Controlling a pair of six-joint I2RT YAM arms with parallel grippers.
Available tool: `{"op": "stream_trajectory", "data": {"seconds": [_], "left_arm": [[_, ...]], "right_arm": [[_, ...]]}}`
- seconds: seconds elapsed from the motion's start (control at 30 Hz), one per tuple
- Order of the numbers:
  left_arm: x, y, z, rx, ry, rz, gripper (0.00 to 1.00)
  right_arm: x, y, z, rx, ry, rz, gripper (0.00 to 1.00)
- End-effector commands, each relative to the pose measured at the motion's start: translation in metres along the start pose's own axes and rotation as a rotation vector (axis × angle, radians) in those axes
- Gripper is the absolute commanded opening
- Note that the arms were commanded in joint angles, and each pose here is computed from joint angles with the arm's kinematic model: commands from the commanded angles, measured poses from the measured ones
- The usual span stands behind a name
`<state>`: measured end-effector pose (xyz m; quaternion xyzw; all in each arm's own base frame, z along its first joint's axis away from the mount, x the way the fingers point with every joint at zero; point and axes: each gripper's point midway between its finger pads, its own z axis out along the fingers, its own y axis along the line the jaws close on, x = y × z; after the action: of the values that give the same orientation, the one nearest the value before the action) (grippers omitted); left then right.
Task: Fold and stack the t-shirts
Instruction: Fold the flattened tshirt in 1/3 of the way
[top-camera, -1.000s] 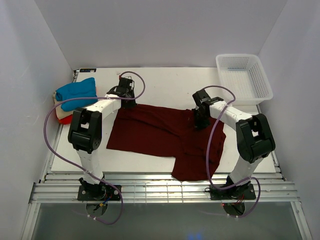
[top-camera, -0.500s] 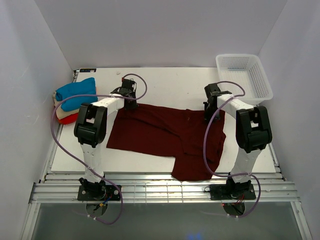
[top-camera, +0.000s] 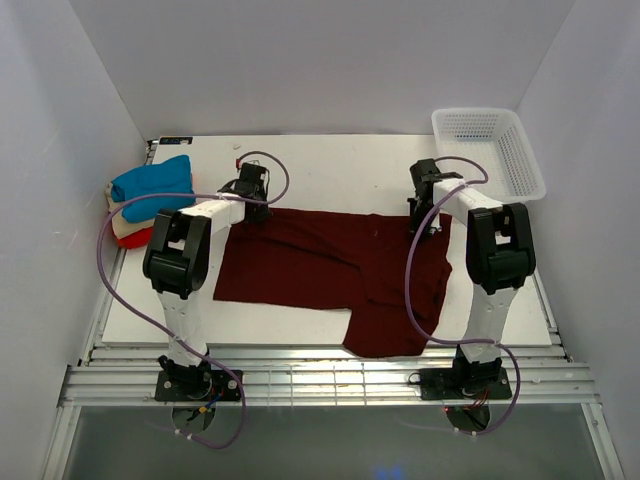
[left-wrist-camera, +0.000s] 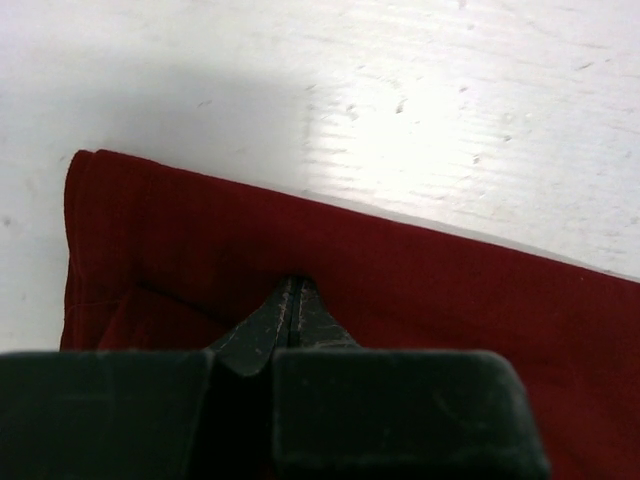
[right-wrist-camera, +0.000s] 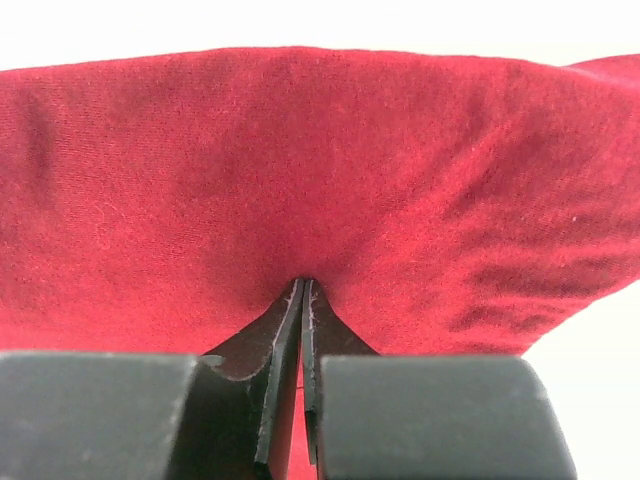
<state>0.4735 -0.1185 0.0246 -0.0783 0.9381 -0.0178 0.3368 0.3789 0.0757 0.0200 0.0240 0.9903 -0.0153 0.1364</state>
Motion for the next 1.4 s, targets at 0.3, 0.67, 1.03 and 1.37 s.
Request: {"op": "stream_trajectory", "data": {"seconds": [0.3,0.67,1.03,1.37], "left_arm": [[0.001,0.019,-0.016,-0.070,0.032,-0.050,0.00],[-0.040,0.005,-0.001,-0.052,-0.021,0.022,0.00],[-0.098,0.008,-0.057,-0.057,-0.207,0.022,0.54],[-0.043,0.039,-0.046,-0.174,-0.076,0.046,0.31]], "right_arm": [[-0.065,-0.005,0.023,0.022,-0.014,0.005,0.08],[-0.126,0.028,-0.015,-0.168,-0.207,-0.058,0.20],[-0.127,0.074,-0.129,-0.432,-0.426,-0.196,0.33],[-0.061,0.078,-0.124,-0.452,-0.369,-0.202,0.34]]}}
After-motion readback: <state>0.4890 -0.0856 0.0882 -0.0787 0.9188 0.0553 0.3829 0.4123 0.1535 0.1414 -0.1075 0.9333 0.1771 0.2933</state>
